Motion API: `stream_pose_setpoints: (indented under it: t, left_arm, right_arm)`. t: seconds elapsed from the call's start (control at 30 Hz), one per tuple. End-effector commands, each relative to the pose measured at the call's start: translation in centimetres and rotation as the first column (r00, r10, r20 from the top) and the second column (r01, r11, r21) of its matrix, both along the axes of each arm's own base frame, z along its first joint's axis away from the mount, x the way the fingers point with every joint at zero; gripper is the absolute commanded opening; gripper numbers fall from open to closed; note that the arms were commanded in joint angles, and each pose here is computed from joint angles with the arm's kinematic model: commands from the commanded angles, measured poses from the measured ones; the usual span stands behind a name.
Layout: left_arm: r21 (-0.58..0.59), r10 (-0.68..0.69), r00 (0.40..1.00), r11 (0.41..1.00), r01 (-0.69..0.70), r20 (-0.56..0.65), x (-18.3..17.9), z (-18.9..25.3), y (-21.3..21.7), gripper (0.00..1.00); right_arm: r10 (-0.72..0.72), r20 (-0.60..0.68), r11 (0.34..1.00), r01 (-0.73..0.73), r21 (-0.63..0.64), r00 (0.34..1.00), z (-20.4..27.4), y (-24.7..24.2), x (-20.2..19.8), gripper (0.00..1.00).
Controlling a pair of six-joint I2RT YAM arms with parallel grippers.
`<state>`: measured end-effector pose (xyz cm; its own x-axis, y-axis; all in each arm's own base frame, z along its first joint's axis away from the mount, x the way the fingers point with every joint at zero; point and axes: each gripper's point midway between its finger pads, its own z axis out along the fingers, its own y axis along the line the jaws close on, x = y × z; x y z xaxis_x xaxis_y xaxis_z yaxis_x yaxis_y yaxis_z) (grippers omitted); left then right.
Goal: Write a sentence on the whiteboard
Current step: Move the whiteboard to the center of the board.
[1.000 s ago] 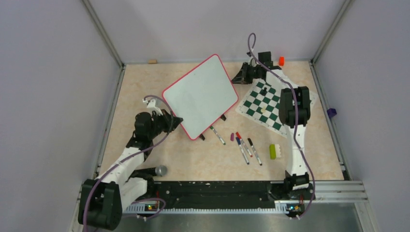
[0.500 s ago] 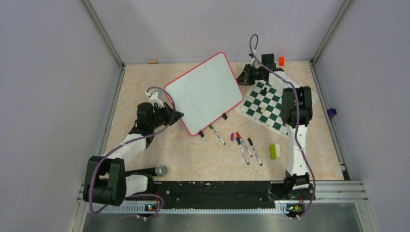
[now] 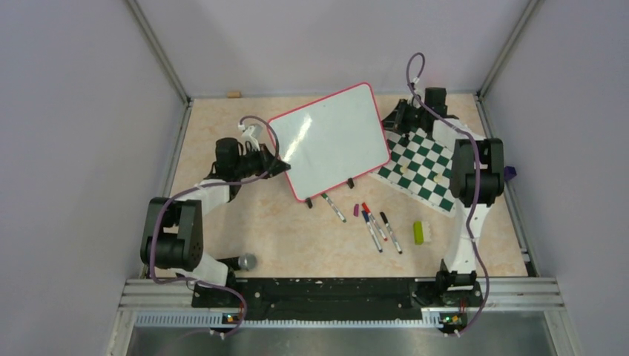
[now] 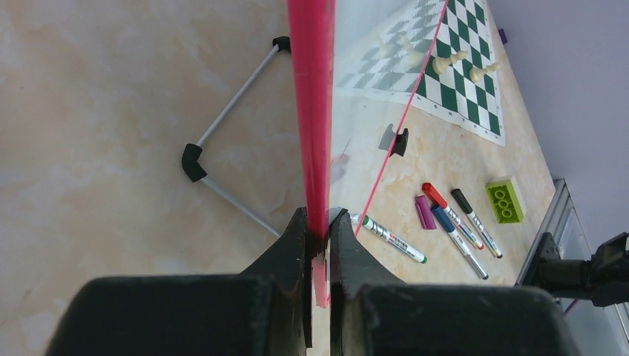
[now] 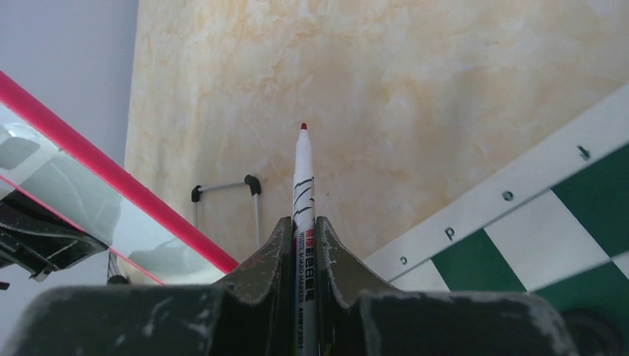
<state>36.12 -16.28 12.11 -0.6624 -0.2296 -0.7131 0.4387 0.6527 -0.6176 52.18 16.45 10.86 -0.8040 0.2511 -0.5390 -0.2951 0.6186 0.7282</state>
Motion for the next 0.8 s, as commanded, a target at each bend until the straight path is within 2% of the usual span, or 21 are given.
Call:
stream_pose_setpoints:
  t: [0.0, 0.1, 0.37, 0.77]
  left_arm:
    - [0.156, -0.061, 0.997, 0.985, 0.069, -0.057, -0.3, -5.2, -1.8, 0.0]
    - [0.185, -0.084, 0.995, 0.978, 0.092, -0.051, 0.2, -5.3, -2.9, 0.0]
    - [0.156, -0.076, 0.997, 0.985, 0.078, -0.015, 1.7, -2.5, -3.2, 0.0]
    - [0.12, -0.029, 1.0, 0.992, 0.027, 0.013, 2.8, 1.2, -2.6, 0.0]
  right_arm:
    - [0.187, 0.039, 0.971, -0.19, 0.146, 0.982, 6.5, 4.1, -5.3, 0.0]
    - [0.161, 0.033, 0.977, -0.164, 0.137, 0.986, 6.1, 3.2, -5.5, 0.0]
    - [0.142, 0.024, 0.981, -0.144, 0.128, 0.99, 6.4, 3.3, -5.0, 0.0]
    - [0.188, 0.064, 0.976, -0.194, 0.101, 0.98, 9.9, 7.6, -5.1, 0.0]
